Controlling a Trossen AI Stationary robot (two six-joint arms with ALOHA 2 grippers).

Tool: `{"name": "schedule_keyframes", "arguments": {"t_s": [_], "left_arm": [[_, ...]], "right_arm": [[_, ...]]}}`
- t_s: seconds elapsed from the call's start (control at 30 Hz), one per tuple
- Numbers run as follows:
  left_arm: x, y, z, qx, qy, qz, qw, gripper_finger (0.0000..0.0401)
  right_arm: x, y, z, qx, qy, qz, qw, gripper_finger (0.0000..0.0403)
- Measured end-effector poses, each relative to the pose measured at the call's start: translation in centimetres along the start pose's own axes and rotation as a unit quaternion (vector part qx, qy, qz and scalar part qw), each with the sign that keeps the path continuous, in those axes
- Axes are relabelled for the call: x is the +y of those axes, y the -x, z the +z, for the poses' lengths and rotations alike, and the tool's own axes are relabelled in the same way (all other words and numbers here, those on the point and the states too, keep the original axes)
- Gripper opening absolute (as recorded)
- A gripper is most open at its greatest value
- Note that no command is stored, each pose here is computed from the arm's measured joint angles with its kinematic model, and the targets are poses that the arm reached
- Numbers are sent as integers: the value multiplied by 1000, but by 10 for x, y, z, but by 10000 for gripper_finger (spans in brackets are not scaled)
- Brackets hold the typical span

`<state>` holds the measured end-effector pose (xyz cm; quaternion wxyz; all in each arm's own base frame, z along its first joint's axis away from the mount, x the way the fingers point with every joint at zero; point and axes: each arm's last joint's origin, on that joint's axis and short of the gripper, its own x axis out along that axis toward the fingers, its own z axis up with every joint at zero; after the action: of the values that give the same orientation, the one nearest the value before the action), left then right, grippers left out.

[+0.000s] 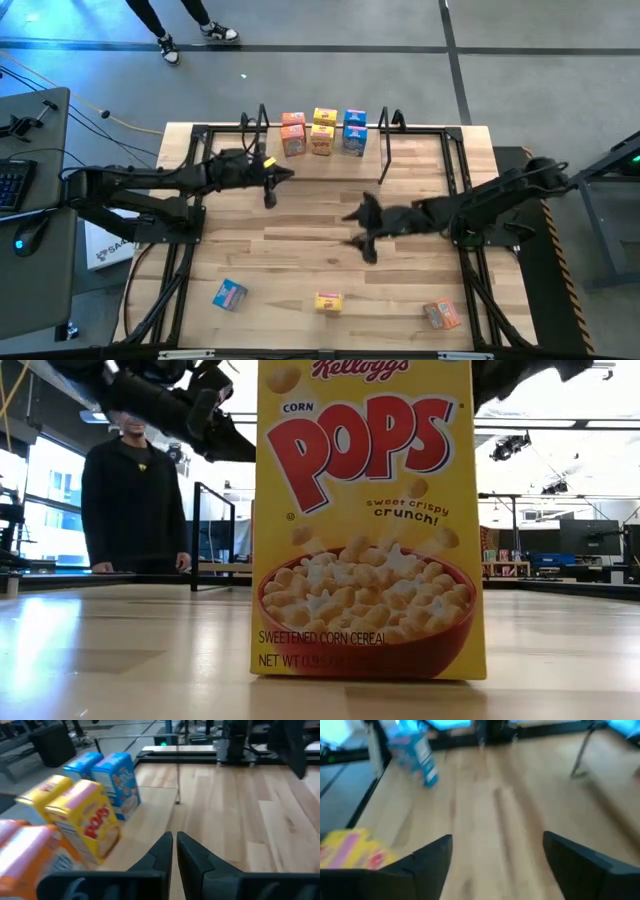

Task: Stack cereal on shelf
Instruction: Put the yellow cereal box on the shelf aligned with the other yellow cereal boxes

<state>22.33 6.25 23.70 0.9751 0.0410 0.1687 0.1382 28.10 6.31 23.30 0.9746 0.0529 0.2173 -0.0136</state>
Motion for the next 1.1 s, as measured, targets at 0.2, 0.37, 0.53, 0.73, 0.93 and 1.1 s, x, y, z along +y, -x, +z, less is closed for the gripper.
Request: {"name": "schedule_keyframes", "arguments": {"t_s": [0.2, 0.37, 0.53, 0.73, 0.93, 1.1], "left_arm": [[-14, 1, -11, -6, -1, -25, 1000, 17], [-20, 2, -14, -5, -6, -28, 1000, 17], [-23, 2, -13, -6, -8, -31, 999, 17], [-25, 3, -13, -6, -8, -35, 999, 17], [-25, 3, -14, -3, 3, -36, 999, 17], [-27, 3, -15, -6, 7, -40, 999, 17]], "right_arm": [[69, -12, 12, 73, -4, 54, 996, 329], [118, -24, 18, 119, -4, 68, 991, 330], [149, -42, 14, 161, 3, 55, 985, 330], [166, -64, 5, 197, 5, 29, 980, 330], [168, -70, 1, 207, -31, 8, 978, 314], [165, -69, -2, 213, -48, -14, 976, 248]]}}
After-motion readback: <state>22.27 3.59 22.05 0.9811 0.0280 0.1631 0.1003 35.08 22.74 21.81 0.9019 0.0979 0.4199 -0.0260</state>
